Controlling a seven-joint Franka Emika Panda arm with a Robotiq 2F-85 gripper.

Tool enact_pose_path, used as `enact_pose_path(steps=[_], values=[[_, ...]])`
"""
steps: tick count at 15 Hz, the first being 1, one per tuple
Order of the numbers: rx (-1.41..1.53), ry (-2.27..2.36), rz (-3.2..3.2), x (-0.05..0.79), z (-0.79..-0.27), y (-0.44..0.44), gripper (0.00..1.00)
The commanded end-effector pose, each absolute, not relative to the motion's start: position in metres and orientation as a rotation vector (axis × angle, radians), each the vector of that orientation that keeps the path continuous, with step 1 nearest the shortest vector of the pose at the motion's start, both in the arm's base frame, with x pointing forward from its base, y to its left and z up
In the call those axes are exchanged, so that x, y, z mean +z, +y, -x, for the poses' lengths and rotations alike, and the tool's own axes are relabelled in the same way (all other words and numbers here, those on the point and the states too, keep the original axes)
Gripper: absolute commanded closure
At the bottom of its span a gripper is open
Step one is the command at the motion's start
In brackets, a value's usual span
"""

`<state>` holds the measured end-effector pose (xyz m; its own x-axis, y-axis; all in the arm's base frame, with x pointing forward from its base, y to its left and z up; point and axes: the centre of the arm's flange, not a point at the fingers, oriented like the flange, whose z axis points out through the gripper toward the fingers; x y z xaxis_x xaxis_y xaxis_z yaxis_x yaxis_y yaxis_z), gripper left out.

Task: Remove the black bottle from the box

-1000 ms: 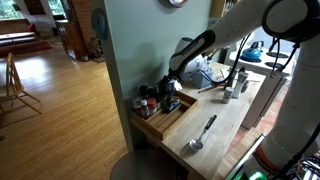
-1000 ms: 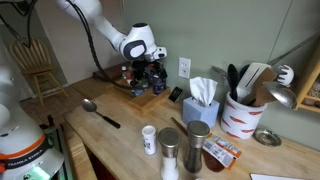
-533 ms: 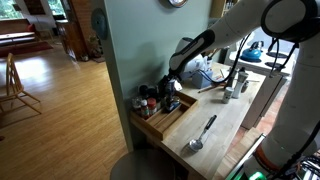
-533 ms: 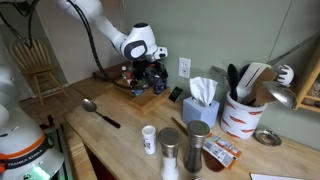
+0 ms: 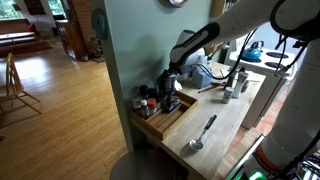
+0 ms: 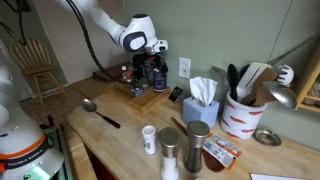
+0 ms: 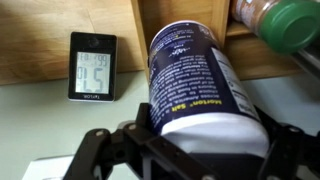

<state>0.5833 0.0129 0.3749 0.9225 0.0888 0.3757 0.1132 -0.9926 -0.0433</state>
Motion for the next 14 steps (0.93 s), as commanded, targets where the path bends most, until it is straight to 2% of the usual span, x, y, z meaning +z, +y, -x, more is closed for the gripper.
enact_pose_path(steps=[1, 9, 14], values=[[-0.627, -0.094, 3.026, 0.431, -0.576, 0.004, 0.31], [-0.72, 0.164, 3.115, 0.498, -0.549, -0.063, 0.31], [-0.667, 0.381, 3.16, 0.506, -0.508, -0.116, 0.31]])
